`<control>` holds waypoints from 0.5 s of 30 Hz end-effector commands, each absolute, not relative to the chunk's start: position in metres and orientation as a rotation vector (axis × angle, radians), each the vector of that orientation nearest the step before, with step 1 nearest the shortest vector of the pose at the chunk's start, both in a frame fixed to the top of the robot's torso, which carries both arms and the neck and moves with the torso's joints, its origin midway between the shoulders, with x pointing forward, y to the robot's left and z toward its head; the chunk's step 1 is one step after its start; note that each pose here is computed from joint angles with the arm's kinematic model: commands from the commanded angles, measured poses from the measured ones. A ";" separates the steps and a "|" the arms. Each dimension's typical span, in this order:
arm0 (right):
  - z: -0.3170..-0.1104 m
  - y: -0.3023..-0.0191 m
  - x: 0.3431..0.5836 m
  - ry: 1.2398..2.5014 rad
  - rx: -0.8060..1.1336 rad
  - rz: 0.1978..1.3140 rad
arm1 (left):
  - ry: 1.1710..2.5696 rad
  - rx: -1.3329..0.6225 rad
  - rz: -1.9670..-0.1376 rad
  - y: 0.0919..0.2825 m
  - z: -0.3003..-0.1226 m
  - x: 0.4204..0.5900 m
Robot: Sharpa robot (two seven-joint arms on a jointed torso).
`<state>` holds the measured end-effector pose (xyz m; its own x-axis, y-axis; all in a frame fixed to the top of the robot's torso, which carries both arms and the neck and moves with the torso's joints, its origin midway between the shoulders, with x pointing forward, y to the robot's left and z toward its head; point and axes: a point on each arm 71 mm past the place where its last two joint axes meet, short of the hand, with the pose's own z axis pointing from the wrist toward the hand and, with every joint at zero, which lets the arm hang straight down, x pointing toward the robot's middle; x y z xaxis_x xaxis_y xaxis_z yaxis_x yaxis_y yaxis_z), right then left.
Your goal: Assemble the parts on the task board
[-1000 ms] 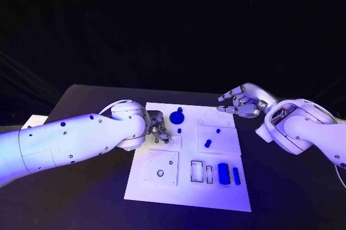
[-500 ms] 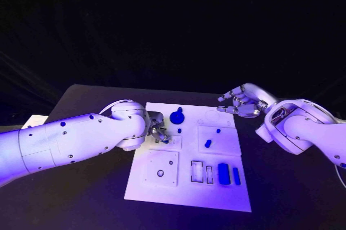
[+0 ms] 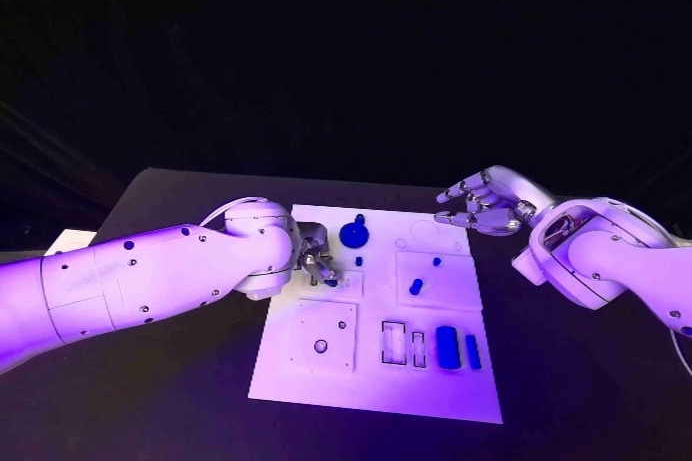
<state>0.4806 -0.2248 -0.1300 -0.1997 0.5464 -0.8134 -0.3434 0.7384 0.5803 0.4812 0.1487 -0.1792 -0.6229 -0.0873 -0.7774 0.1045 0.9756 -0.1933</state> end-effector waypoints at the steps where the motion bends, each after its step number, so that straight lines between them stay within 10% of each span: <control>1: -0.131 -0.224 0.480 1.587 0.154 0.808 | 2.302 -0.034 -0.118 0.157 -0.189 0.479; 15: -0.130 -0.222 0.478 1.587 0.149 0.812 | 2.330 -0.019 -0.096 0.155 -0.193 0.484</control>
